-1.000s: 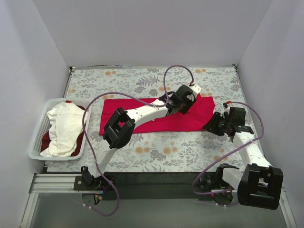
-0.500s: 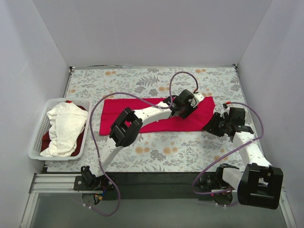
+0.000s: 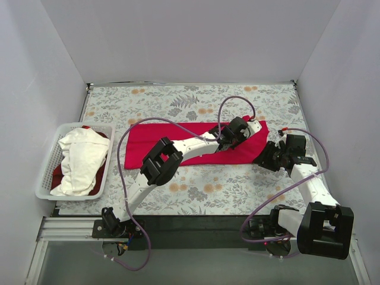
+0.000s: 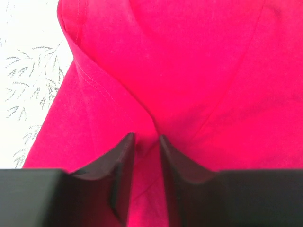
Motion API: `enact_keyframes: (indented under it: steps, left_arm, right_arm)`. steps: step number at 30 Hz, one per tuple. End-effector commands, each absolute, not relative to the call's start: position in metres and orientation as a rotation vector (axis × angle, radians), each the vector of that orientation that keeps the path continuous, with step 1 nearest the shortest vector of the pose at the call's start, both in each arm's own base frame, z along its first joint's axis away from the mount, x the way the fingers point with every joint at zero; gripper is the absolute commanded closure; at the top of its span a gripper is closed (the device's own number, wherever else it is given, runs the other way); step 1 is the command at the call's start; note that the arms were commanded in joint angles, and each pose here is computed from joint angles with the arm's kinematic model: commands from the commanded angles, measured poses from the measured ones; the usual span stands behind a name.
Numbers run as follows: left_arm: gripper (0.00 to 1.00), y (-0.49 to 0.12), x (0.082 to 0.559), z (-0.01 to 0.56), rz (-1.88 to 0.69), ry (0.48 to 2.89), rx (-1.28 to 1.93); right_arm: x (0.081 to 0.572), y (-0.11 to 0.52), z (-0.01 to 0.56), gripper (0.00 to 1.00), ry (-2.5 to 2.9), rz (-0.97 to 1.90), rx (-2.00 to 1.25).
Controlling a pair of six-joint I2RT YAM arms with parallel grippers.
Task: Fold and stack the t-shirts
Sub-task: Fold the tshirt
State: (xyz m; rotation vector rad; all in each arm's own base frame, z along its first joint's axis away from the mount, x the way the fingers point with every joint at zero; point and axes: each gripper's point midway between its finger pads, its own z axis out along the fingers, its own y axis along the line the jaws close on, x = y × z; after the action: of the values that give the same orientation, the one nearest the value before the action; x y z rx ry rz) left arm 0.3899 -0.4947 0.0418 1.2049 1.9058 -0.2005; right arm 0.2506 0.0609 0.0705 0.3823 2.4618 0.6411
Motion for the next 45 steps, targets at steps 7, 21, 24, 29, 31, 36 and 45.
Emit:
enact_keyframes:
  steps: [7,21,24,29,31,36,45]
  left_arm:
    - [0.98,-0.505,0.398,0.064,-0.202,1.836,1.171]
    - [1.0,-0.493,0.382,0.099,-0.265,1.808,1.139]
    - [1.0,-0.49,0.382,0.105,-0.259,1.805,1.124]
    - [1.0,-0.486,0.385,0.113,-0.243,1.798,1.096]
    - [1.0,-0.486,0.386,0.115,-0.236,1.797,1.086]
    - [1.0,-0.488,0.388,0.119,-0.244,1.795,1.065]
    - [1.0,-0.492,0.39,0.114,-0.247,1.805,1.064]
  right_arm:
    - [0.252,0.06,0.07,0.55,2.457,0.625,0.361]
    - [0.321,0.046,0.112,0.55,2.302,0.583,0.455]
    - [0.345,0.035,0.117,0.55,2.256,0.546,0.506]
    - [0.392,0.022,0.13,0.56,2.178,0.529,0.527]
    - [0.405,0.024,0.132,0.56,2.162,0.553,0.516]
    - [0.446,0.035,0.129,0.56,2.127,0.686,0.508]
    - [0.498,0.041,0.103,0.55,2.126,0.786,0.542]
